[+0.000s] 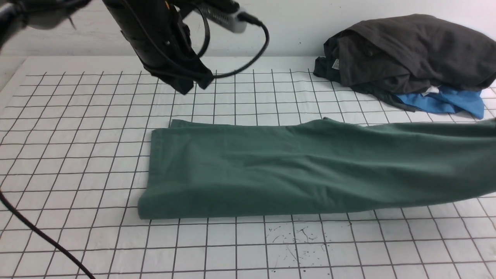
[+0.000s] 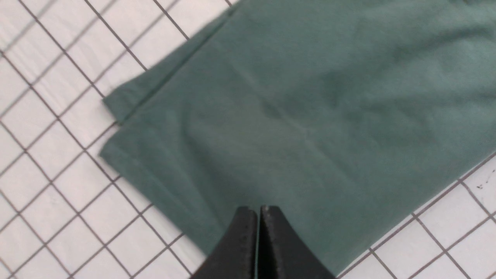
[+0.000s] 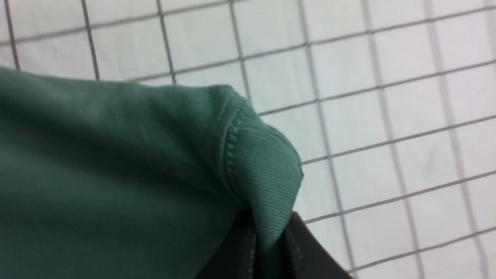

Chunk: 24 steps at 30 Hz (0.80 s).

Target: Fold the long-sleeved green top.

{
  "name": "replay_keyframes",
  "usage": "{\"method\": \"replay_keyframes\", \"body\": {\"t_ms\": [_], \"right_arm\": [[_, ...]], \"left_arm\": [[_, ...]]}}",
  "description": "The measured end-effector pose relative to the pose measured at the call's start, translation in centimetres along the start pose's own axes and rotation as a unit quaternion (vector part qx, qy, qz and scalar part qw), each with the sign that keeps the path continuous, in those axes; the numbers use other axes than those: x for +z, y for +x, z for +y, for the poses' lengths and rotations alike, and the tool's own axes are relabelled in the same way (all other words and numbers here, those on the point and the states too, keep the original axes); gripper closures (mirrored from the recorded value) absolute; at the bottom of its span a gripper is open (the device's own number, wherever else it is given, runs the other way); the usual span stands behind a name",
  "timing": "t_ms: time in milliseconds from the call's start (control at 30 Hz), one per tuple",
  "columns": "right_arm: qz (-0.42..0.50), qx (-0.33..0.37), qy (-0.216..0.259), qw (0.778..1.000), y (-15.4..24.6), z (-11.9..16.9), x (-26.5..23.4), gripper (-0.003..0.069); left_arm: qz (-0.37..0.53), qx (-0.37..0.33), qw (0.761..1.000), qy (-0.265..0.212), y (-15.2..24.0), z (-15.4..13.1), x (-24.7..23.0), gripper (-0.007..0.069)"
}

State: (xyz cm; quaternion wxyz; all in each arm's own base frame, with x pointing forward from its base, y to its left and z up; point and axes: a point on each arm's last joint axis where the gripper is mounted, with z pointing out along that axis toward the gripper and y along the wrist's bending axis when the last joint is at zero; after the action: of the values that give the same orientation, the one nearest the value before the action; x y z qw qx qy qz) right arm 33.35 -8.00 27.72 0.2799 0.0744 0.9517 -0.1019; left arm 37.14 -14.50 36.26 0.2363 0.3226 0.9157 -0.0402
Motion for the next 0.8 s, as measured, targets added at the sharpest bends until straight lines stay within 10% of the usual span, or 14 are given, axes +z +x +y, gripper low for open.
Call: {"method": "replay_keyframes", "body": {"t_ms": [267,400,800], "right_arm": [[-0.125,-0.099,-0.079,0.984,-5.3,7.3,-13.1,0.0620],[-0.143,-0.170,-0.197,0.955,-5.7,16.4,-16.5,0.0620],[-0.048,-0.211,-0.366,0.905,-1.6,37.6,-9.8,0.0620]], "left_arm": [[-0.080,0.012,0.996,-0.043,1.4,-0.8,-9.0,0.0632],[-0.121,0.015,0.991,-0.064,2.7,-1.4,-13.1,0.0632],[-0.187,0.005,0.972,-0.140,6.6,-2.1,-20.9,0.0632]]}}
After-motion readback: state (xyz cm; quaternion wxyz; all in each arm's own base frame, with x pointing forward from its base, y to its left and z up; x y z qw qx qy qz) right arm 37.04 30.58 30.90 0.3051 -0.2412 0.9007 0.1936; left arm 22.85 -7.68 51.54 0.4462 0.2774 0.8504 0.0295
